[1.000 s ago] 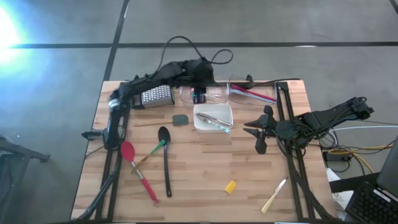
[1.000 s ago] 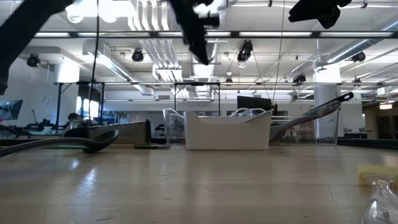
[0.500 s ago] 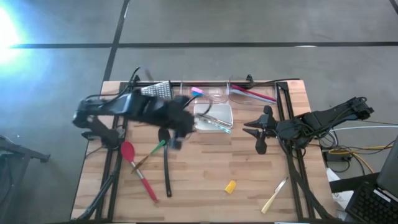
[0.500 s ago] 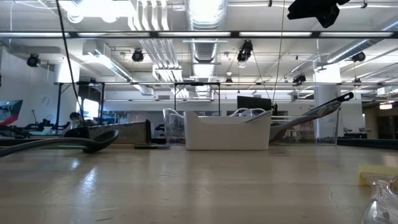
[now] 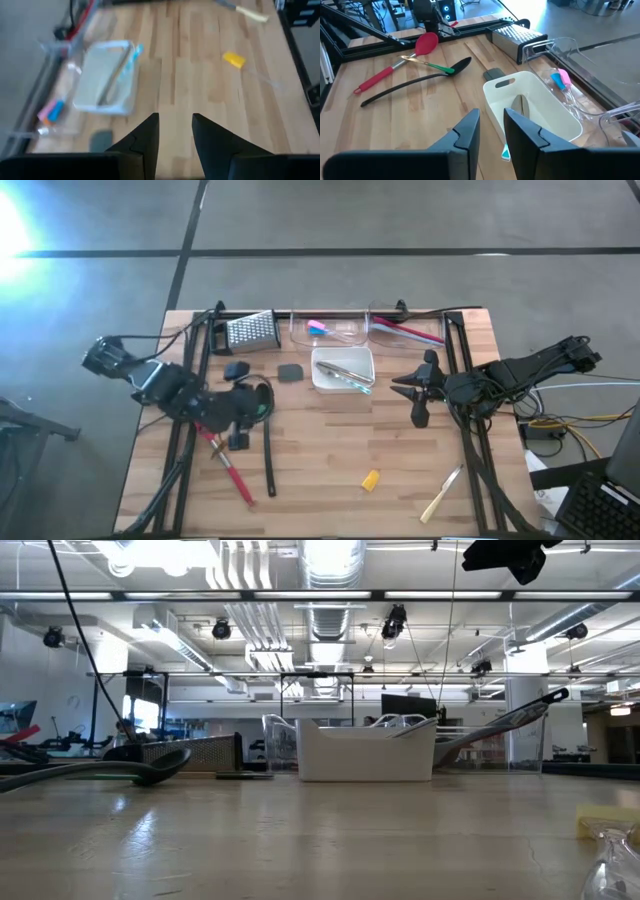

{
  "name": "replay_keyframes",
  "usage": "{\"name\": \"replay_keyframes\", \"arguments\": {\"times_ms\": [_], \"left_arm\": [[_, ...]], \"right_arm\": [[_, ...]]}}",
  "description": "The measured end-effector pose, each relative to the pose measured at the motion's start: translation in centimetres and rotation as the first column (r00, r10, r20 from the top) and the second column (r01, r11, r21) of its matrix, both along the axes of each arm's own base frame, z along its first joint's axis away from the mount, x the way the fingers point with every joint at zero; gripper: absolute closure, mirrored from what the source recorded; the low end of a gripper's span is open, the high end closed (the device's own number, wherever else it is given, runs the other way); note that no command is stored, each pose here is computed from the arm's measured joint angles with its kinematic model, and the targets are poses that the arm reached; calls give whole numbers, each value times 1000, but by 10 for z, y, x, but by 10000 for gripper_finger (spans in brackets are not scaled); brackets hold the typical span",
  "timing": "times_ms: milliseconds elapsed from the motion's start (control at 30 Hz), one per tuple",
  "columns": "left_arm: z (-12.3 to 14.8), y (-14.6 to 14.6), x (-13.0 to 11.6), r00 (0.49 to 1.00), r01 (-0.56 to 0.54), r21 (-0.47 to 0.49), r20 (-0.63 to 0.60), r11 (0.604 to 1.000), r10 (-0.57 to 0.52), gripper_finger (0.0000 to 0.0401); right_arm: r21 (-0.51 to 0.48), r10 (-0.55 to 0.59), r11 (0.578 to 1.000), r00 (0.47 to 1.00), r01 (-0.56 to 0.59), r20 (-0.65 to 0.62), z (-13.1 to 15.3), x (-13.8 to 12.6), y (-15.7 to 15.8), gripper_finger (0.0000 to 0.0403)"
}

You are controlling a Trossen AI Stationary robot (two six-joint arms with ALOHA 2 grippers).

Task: Pick & Place Kitchen Items
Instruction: Put the green table knife into the white bin

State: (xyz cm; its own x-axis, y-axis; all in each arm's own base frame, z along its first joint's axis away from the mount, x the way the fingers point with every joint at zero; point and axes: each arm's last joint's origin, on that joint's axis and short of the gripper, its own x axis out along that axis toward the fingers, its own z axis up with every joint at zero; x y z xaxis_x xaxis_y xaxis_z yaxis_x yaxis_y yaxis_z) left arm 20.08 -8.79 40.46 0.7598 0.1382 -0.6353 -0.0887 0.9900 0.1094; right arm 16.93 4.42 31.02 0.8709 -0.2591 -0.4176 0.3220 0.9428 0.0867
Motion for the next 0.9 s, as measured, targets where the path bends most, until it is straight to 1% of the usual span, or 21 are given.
{"name": "replay_keyframes", "arguments": {"times_ms": [100, 233, 367, 467, 567, 633, 767, 900], "left_arm": [[-20, 1, -6, 998, -51, -41, -38, 998, 49, 279], [-53, 5, -11, 980, -181, -97, -104, 979, 171, 279], [-89, 10, -14, 938, -314, -140, -201, 939, 284, 279], [-113, 12, -17, 904, -356, -170, -310, 919, 294, 279], [-132, 16, -19, 872, -400, -150, -367, 904, 324, 278], [-144, 20, -21, 845, -436, -129, -400, 891, 355, 270], [-165, 30, -28, 776, -507, -90, -482, 857, 408, 235], [-183, 36, -33, 727, -532, -91, -558, 842, 399, 199]], "right_arm": [[1, 0, 1000, 1000, 0, 3, 0, 0, 0, 314], [4, 0, 1000, 1000, 0, 13, 1, 1, 0, 309], [7, 1, 1000, 1000, -1, 29, 3, 1, 0, 312], [8, 1, 1000, 1000, -1, 32, 3, 1, 0, 317], [9, 1, 1000, 999, -1, 35, 3, 1, 0, 322], [12, 1, 1000, 999, -1, 44, 4, 2, 1, 323], [17, 0, 1000, 998, -1, 58, 5, 2, 1, 320], [18, 0, 1000, 998, -1, 58, 5, 2, 1, 313]]}}
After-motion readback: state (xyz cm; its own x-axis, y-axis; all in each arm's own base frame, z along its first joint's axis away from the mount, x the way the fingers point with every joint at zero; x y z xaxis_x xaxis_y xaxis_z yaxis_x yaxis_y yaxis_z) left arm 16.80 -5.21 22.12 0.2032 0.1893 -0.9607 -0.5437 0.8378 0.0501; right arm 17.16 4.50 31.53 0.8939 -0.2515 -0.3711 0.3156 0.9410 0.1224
